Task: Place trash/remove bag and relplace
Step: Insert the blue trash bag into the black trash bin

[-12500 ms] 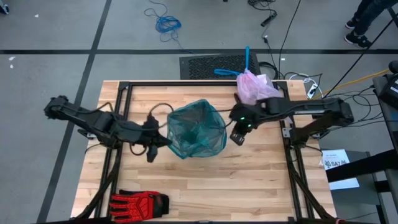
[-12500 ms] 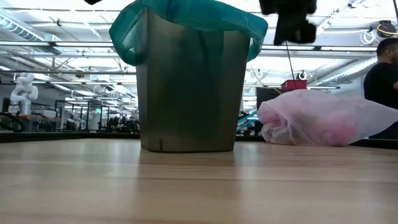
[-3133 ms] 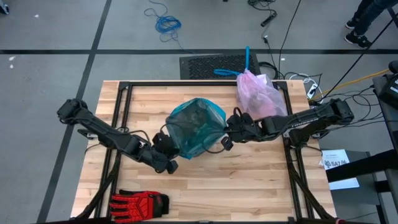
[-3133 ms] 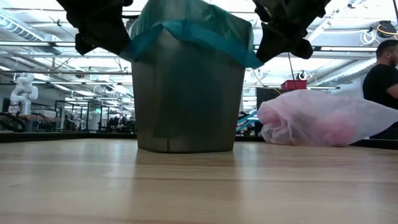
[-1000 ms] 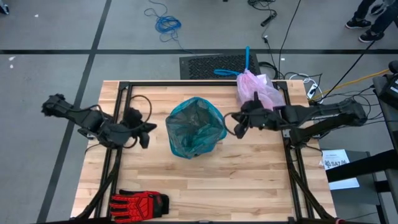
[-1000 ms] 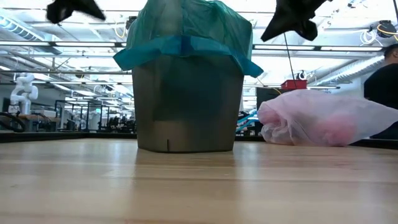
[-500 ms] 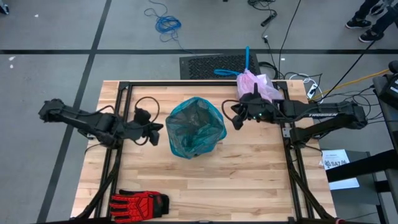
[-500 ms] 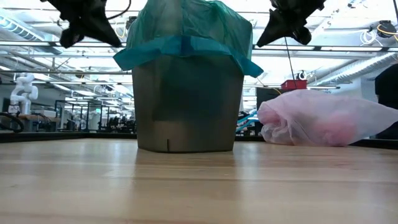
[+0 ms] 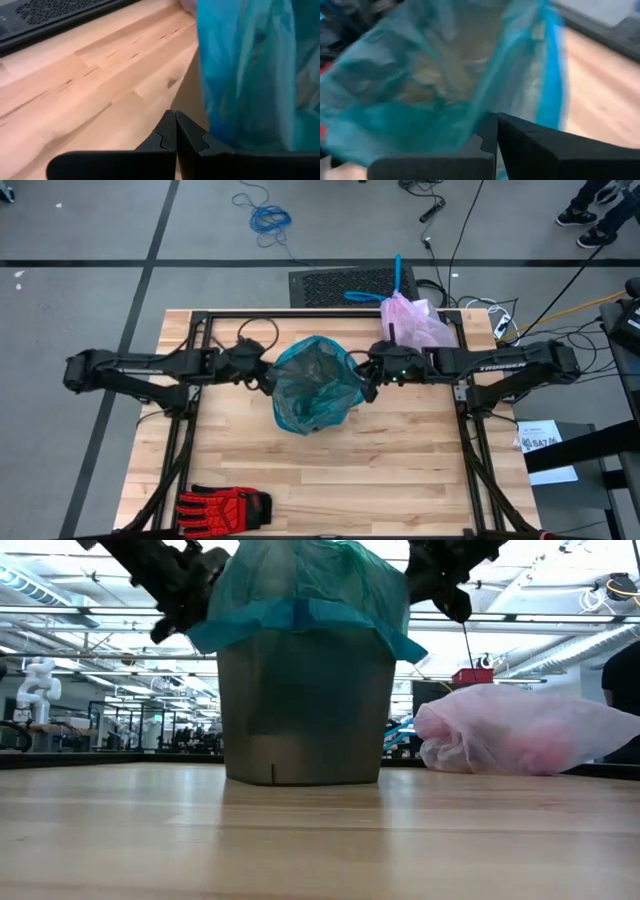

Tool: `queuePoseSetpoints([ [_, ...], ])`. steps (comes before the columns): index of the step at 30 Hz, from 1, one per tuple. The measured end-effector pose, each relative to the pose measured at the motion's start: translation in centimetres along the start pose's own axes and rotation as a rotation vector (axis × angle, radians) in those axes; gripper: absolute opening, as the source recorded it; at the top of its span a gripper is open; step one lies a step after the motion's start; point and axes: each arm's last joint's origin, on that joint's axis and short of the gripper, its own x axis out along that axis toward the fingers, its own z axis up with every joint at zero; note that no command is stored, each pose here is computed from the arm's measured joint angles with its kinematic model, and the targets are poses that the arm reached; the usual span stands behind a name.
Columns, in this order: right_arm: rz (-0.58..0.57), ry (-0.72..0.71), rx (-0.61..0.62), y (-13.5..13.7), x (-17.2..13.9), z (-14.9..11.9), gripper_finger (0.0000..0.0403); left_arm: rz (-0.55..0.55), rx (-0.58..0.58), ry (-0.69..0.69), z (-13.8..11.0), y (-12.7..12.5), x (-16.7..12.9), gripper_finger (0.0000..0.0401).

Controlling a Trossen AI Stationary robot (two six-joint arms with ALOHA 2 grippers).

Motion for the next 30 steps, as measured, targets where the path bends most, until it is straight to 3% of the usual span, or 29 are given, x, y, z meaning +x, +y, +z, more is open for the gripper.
queuePoseSetpoints([
  [6, 0.096, 0.038, 0.024, 1.8, -0.4, -1.0, 0.0, -0.013, 0.014, -0.018, 1.1, 0.6, 1.6, 0.0],
  [13, 0.194, 0.051, 0.032, 3.7, -1.3, -1.9, 0.0, -0.004, 0.015, -0.121, 3.7, 1.8, 0.6, 0.0],
  [18, 0.132, 0.008, 0.0, 3.8, -2.2, -1.7, 0.0, -0.124, -0.003, -0.111, 4.3, 2.0, -1.6, 0.0],
  [24, 0.006, -0.069, -0.071, 2.4, -2.7, -0.4, 0.0, -0.117, -0.021, -0.03, 3.3, 2.1, -2.3, 0.0],
  [30, 0.021, -0.108, -0.059, -0.2, -0.6, 2.1, 0.0, -0.144, -0.029, -0.08, 3.8, 1.8, -2.3, 0.0],
])
